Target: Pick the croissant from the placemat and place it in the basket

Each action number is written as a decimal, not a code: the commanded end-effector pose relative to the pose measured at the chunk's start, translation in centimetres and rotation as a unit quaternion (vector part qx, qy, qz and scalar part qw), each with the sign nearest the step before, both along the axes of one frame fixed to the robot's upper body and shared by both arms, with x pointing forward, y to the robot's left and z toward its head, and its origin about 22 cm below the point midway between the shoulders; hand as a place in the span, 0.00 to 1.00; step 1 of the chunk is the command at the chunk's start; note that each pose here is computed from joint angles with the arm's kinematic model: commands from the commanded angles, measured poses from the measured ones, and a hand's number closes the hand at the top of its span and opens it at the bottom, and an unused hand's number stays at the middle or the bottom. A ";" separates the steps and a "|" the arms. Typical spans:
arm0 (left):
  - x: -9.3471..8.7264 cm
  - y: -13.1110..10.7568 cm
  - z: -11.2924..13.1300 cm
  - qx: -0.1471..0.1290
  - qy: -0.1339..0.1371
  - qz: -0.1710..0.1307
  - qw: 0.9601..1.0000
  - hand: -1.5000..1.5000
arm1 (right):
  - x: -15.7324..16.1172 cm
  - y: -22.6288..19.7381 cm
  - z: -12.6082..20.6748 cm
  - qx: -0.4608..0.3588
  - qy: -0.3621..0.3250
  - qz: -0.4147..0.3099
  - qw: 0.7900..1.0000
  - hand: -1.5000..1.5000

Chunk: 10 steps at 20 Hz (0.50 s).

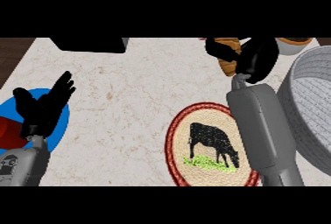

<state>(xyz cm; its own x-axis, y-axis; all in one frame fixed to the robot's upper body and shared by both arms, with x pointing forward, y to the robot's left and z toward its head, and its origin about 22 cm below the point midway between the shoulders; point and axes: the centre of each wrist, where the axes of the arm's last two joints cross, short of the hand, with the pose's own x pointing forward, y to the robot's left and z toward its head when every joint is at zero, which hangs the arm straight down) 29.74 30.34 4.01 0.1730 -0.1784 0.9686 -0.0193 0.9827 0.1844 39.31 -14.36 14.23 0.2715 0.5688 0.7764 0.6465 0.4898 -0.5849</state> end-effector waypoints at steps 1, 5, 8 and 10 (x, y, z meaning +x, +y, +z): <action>0.2 0.1 0.5 0.006 -0.006 -0.001 1.000 0.50 | 1.8 3.3 5.5 -0.008 -0.025 -0.095 0.995 1.00; 0.3 -0.4 -0.4 0.000 0.005 0.001 1.000 0.50 | 2.9 6.1 10.1 -0.030 -0.015 -0.152 0.988 1.00; 0.3 -0.2 1.0 0.004 -0.001 -0.001 1.000 0.50 | 3.9 5.9 11.6 -0.041 -0.009 -0.191 0.981 1.00; 0.3 0.0 0.6 -0.007 0.002 0.002 1.000 0.50 | 4.7 4.4 13.0 -0.052 -0.008 -0.204 0.978 1.00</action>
